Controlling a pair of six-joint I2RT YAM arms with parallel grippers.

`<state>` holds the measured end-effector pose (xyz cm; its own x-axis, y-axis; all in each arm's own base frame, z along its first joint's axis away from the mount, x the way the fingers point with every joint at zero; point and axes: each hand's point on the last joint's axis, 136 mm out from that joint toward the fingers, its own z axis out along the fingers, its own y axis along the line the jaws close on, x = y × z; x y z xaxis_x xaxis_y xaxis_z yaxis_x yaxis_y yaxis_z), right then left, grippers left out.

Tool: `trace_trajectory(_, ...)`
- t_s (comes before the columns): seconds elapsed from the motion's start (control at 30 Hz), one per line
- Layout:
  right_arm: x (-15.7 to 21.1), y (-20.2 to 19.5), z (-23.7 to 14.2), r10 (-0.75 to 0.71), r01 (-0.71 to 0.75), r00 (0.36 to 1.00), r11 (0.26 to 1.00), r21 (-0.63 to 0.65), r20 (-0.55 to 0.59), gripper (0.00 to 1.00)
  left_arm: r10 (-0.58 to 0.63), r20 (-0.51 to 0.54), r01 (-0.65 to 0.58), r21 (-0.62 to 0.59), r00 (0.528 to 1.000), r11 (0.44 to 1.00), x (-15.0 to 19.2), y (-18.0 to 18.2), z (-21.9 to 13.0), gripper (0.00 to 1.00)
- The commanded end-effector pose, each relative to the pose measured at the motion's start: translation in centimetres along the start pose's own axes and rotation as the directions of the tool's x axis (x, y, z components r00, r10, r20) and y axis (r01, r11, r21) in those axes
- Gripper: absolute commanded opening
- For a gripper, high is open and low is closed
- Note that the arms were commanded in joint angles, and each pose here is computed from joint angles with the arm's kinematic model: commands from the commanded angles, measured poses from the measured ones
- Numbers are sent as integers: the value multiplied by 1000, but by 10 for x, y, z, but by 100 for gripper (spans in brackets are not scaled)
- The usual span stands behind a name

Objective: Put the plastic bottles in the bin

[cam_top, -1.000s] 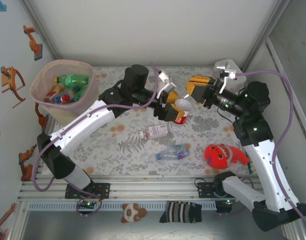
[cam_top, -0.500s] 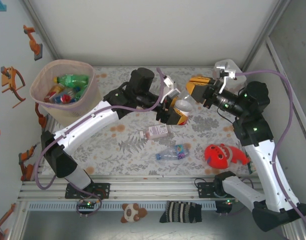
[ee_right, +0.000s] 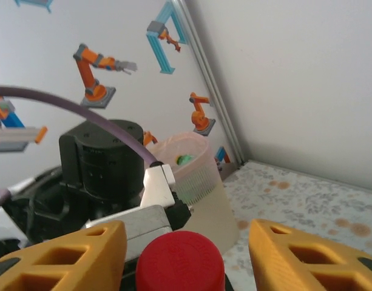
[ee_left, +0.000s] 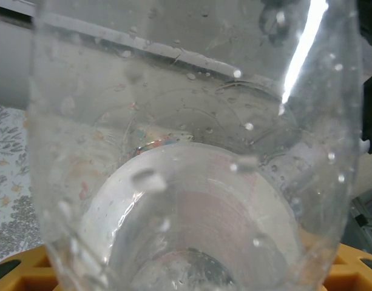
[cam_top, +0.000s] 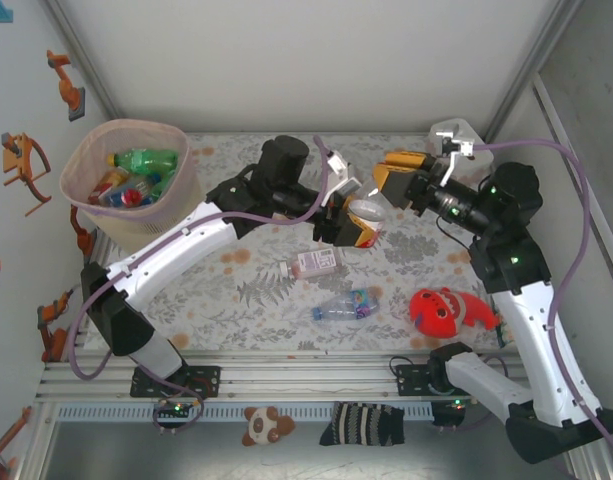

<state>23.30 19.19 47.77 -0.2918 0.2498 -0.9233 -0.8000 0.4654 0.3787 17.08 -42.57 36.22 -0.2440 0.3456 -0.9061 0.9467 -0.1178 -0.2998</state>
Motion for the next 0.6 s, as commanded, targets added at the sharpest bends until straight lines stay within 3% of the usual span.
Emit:
trace_trajectory(0.0,-14,9,-11,-47,45,998,998,43,31,65,60,38,-58,-59,997,997,-16,-6,-21,48)
trace_trajectory(0.07,-16,7,-15,-56,53,998,996,73,30,73,54,46,-48,-106,997,993,-18,0,-30,48)
trace_trajectory(0.1,-17,6,-16,-63,60,998,994,88,30,86,44,53,-37,-134,998,990,-19,4,-35,48)
trace_trajectory(0.3,-18,4,-19,-80,76,997,990,119,22,90,-51,115,88,-339,992,937,-24,38,-78,45)
trace_trajectory(0.4,-18,1,-20,-83,79,996,988,133,23,90,-106,159,170,-470,982,866,-22,56,-108,45)
trace_trajectory(0.57,-16,-6,-18,-80,75,997,985,157,21,90,-241,304,386,-649,922,656,-7,88,-177,44)
